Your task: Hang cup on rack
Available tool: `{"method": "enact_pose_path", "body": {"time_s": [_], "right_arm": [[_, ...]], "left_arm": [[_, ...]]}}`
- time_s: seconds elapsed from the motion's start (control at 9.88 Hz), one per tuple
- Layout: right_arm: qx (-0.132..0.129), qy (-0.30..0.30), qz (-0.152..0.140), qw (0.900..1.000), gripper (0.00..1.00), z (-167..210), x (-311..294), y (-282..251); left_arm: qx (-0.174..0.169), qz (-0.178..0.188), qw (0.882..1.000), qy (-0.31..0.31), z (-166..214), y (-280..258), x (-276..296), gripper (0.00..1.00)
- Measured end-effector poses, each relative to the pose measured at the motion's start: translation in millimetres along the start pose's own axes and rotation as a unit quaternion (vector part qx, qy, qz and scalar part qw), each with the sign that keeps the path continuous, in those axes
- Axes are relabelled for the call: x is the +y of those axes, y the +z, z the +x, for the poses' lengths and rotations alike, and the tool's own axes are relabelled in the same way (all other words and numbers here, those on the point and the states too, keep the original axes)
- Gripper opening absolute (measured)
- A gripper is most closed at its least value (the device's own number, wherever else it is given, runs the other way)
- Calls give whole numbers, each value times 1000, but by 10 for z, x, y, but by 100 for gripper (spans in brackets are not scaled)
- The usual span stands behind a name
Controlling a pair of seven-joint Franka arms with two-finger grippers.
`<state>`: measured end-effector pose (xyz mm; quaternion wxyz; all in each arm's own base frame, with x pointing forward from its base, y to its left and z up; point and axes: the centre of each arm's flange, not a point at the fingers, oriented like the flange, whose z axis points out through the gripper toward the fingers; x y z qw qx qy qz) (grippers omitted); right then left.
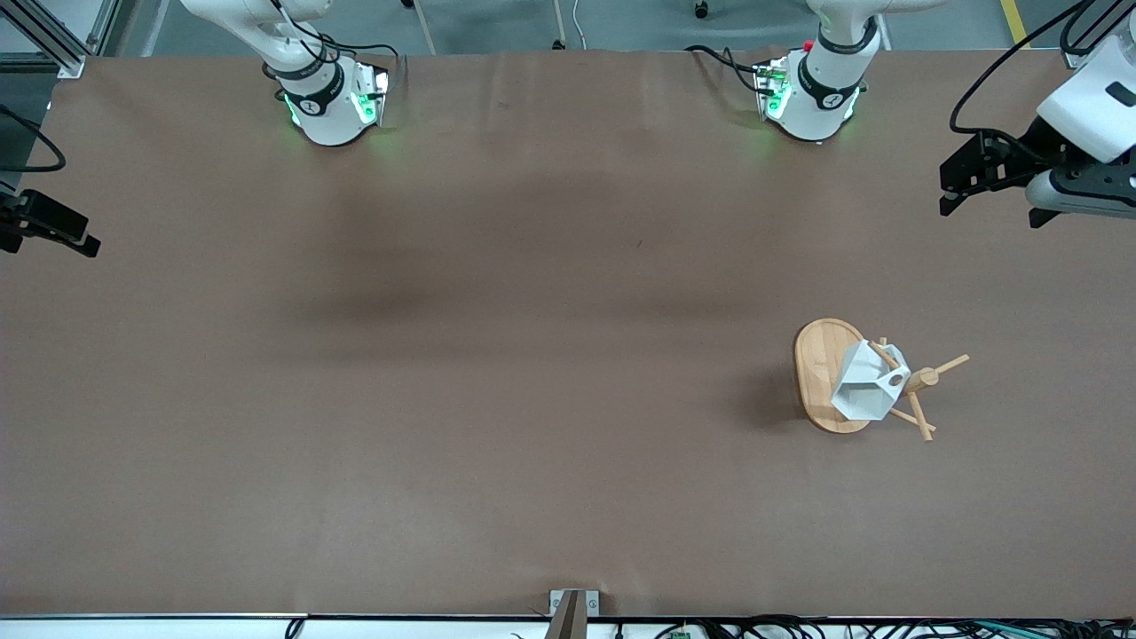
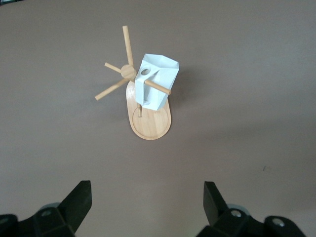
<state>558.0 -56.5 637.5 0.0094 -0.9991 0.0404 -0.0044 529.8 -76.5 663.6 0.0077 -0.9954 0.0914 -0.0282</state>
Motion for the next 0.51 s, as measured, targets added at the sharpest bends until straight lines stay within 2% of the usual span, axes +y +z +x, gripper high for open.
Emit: {"method": "enact_pose_path", "body": {"time_s": [0.51], "right_arm": [[0,0,0,1000,100,0,-2,0]], "left_arm": [[7,5,1000,-19,-201,74,-15,100]]}}
